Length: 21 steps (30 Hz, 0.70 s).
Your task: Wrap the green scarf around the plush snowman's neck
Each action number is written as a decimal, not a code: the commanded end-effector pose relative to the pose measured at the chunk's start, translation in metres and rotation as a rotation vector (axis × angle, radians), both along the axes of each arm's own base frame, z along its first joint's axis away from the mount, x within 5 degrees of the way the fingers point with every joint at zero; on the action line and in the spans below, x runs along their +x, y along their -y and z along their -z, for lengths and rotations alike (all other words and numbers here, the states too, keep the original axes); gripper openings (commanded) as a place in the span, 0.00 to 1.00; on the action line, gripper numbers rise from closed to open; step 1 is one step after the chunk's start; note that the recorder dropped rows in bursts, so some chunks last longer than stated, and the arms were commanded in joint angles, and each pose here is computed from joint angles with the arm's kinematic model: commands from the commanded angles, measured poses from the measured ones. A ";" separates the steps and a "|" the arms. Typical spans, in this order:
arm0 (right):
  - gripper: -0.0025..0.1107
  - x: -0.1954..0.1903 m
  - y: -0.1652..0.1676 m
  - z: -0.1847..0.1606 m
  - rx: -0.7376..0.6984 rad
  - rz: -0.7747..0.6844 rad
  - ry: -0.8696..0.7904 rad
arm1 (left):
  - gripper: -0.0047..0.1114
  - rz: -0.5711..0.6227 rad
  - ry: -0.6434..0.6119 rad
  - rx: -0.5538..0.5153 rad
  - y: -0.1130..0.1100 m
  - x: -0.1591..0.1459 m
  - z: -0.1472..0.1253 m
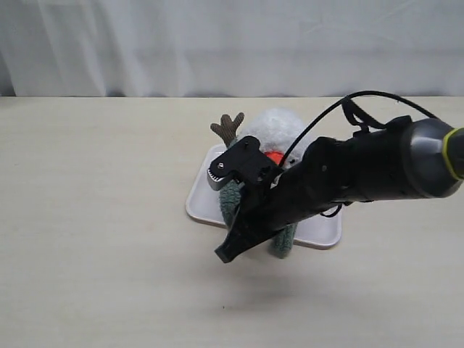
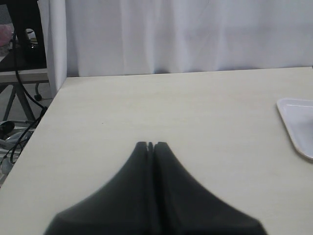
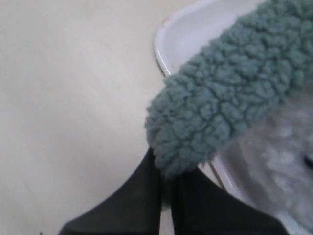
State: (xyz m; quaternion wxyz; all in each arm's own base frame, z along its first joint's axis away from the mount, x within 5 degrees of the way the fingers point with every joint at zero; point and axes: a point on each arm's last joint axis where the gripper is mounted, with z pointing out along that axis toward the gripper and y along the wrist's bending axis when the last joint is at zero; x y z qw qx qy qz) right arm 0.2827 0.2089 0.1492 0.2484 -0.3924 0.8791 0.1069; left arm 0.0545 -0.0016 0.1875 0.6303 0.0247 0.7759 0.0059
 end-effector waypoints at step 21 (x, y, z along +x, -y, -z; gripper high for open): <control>0.06 -0.002 0.029 0.007 -0.256 0.134 -0.093 | 0.04 -0.006 0.009 -0.003 0.000 0.000 0.000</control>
